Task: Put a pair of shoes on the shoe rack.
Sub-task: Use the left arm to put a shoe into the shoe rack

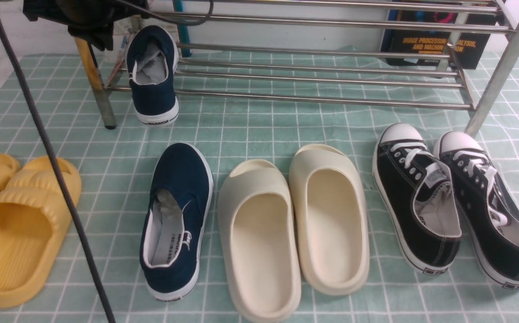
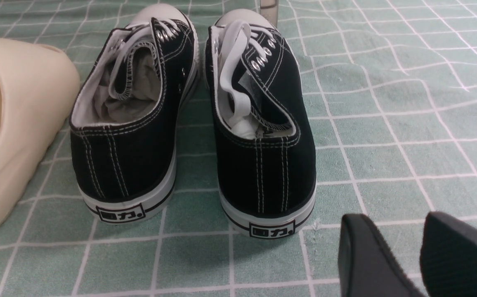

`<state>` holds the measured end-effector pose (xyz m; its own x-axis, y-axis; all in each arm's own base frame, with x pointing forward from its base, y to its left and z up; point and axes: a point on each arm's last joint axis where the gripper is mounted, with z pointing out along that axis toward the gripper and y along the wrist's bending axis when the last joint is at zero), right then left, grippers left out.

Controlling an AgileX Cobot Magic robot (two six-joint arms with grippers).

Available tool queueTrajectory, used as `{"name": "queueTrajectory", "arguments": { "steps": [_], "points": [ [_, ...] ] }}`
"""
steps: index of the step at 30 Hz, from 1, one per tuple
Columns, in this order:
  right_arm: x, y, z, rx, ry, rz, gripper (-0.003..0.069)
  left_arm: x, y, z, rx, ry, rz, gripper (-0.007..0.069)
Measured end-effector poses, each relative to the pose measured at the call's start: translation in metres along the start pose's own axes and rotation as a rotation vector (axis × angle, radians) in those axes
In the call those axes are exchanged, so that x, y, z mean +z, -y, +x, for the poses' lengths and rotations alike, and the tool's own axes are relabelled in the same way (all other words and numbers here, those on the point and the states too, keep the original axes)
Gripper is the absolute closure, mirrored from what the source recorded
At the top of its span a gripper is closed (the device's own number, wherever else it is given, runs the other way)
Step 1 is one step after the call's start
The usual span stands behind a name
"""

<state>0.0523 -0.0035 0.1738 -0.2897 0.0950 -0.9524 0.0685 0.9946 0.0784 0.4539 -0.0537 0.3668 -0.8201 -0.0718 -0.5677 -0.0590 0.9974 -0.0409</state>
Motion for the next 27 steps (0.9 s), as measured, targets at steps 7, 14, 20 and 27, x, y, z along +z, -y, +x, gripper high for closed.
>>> {"name": "queueTrajectory", "arguments": {
  "steps": [7, 14, 20, 27],
  "points": [
    [0.0, 0.0, 0.0, 0.0, 0.0, 0.0, 0.0412, -0.003, 0.04, 0.054, 0.139, -0.171, 0.054, 0.0632],
    [0.0, 0.0, 0.0, 0.0, 0.0, 0.0, 0.0412, 0.064, 0.034, 0.101, 0.124, -0.282, 0.003, 0.0634],
    [0.0, 0.0, 0.0, 0.0, 0.0, 0.0, 0.0412, 0.082, 0.03, 0.082, 0.031, -0.065, 0.021, 0.0634],
    [0.0, 0.0, 0.0, 0.0, 0.0, 0.0, 0.0412, 0.076, 0.002, 0.059, -0.082, -0.005, -0.002, 0.0629]
  ]
}}
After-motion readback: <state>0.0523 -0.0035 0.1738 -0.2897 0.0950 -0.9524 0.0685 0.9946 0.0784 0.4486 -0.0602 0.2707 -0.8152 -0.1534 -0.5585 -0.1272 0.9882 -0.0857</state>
